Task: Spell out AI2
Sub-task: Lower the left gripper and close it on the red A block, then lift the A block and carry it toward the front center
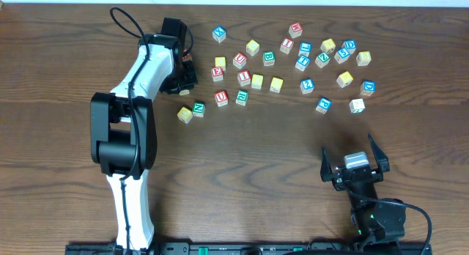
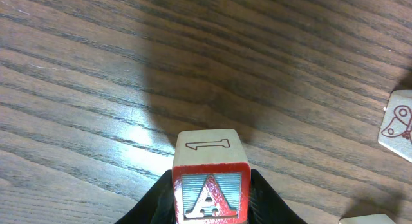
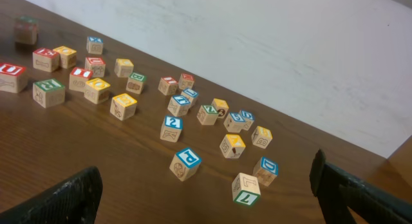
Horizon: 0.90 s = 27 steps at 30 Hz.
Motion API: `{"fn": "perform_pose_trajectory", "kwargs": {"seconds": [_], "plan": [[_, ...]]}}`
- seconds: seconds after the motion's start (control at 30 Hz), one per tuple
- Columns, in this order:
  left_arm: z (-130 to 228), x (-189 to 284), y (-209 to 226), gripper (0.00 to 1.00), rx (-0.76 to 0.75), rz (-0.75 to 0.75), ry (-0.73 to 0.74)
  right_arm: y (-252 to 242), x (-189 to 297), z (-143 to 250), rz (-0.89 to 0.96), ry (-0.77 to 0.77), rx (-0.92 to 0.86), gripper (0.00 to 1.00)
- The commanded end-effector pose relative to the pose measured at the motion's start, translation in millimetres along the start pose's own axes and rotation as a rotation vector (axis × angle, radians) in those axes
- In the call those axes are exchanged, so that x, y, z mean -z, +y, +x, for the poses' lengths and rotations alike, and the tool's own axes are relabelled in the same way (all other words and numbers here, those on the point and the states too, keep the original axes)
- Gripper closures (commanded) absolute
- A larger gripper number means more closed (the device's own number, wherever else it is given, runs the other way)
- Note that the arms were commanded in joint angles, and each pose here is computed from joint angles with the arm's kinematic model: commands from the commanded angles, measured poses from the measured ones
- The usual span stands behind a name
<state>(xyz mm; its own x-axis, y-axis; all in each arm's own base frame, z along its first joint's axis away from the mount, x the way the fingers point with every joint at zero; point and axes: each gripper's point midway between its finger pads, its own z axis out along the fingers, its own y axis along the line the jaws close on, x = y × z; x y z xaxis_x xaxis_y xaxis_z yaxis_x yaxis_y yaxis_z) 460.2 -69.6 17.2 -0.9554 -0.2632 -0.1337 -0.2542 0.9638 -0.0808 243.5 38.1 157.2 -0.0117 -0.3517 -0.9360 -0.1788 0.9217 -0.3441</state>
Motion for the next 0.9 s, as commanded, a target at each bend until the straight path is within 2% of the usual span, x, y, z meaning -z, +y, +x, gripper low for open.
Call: {"fn": "perform_pose_trajectory", "kwargs": {"seconds": [0.0,0.33,0.37,0.47,0.87], "plan": [[-8.1,15.8,-4.0,0.77,-0.006,0.017,-0.035,0.1,0.3,-0.2,0.0,-0.003,-0.01,0.01],[-7.5,16.1,-3.8,0.82,-0.018,0.016,-0.032,0.1,0.3,-0.2,0.0,-0.003,-0.01,0.01],[-7.4,16.1,-3.7,0.86,-0.018,0.015,-0.032,0.1,0.3,-0.1,0.0,-0.002,-0.01,0.01],[-7.3,16.1,-3.7,0.9,-0.018,0.015,-0.032,0.1,0.3,-0.1,0.0,-0.002,-0.01,0.01],[-7.0,28.2,-3.8,0.92,-0.061,0.018,-0.042,0.1,0.3,-0.1,0.0,-0.002,-0.01,0.01]]}}
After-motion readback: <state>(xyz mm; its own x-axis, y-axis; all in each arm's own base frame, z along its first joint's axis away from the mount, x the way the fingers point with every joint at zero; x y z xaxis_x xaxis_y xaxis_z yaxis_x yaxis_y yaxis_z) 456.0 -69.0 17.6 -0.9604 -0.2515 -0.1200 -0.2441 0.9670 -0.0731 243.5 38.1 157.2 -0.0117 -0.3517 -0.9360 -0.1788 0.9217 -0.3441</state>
